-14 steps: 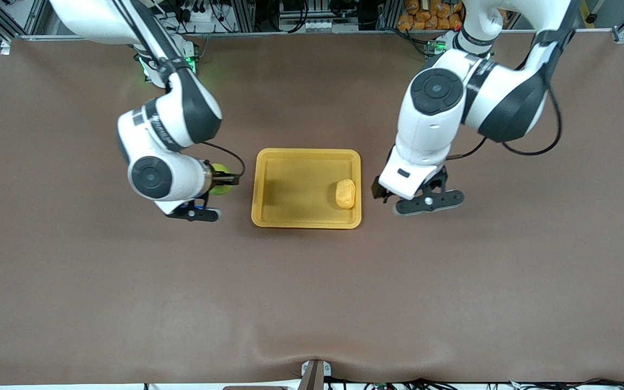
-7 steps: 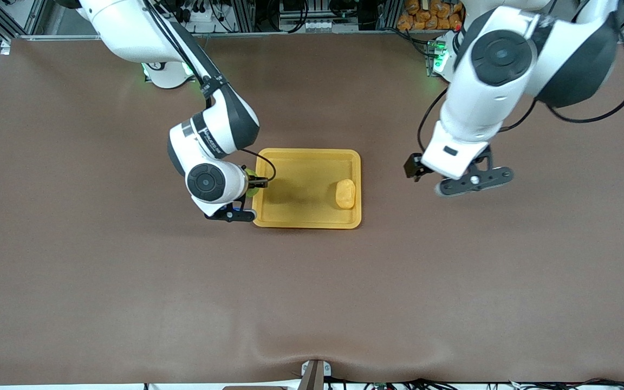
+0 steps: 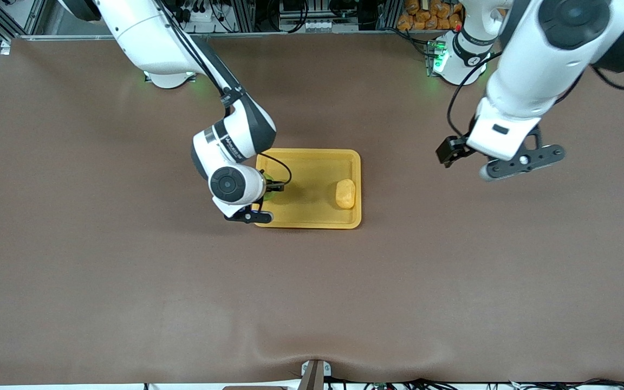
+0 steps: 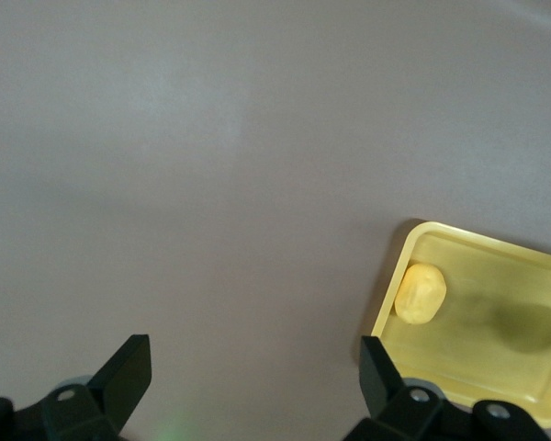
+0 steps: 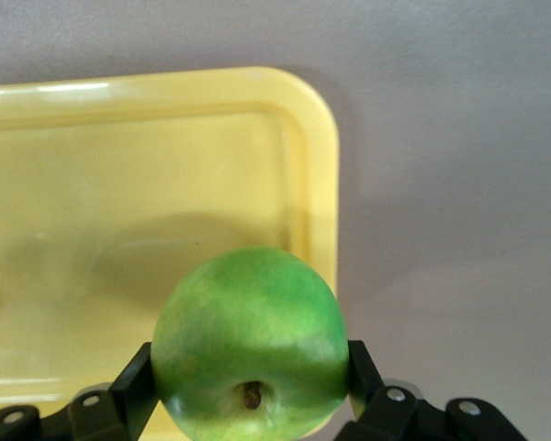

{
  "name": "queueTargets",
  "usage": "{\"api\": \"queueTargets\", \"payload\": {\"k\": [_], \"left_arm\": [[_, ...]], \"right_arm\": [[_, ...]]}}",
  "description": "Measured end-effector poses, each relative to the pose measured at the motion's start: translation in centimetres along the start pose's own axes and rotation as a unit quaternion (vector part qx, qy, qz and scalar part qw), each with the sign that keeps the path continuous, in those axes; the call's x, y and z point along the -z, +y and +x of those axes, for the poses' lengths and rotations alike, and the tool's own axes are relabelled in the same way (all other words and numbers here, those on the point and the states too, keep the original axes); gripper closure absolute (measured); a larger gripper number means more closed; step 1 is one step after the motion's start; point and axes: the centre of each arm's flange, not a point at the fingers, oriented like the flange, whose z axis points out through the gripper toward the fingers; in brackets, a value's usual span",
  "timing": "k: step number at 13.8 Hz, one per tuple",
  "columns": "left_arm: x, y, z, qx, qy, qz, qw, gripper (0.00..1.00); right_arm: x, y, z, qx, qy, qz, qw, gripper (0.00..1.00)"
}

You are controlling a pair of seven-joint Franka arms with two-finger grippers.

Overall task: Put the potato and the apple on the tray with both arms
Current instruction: 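Withdraw the left gripper while the right gripper carries the apple over the tray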

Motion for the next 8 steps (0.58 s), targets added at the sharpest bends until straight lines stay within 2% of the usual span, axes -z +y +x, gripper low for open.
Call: {"api": "queueTargets", "payload": {"k": [2,8], "left_arm": [[1.3,-2.4,0.5,-0.01,-0.003,-0.015,1.0,0.0],[4.4,-8.7,1.1,-0.036,0.007,-0.026,0.999,0.0]], "right_arm": [[-1.1,-1.0,-0.4,0.001,0.002,-0.002,1.0,0.15],[-3.0,-1.8,-0.5,-0.008,0.002,-0.007,1.0,0.15]]}}
